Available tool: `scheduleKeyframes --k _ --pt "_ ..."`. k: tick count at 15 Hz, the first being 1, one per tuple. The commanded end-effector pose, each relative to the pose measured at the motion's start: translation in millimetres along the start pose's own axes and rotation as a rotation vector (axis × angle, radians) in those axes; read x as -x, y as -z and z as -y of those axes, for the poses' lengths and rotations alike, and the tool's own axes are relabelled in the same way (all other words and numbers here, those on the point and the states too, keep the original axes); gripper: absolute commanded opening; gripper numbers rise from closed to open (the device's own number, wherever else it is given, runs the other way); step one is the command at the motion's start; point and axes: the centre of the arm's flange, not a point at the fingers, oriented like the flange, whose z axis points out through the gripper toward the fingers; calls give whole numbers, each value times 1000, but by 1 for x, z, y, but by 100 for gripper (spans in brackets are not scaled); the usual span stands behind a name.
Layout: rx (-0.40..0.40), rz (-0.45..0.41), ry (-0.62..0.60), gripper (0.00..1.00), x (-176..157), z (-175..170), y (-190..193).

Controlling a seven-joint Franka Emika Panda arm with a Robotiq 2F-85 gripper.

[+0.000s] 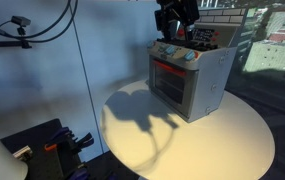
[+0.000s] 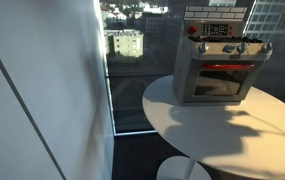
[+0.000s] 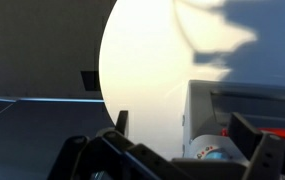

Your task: Turn the knob on the far right of the stove to the left

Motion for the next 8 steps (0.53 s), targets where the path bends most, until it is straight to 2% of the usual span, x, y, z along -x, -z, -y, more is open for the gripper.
scheduleKeyframes --k 1,8 --pt "-68 95 24 100 19 -10 25" --pt "-189 301 -7 100 57 -12 49"
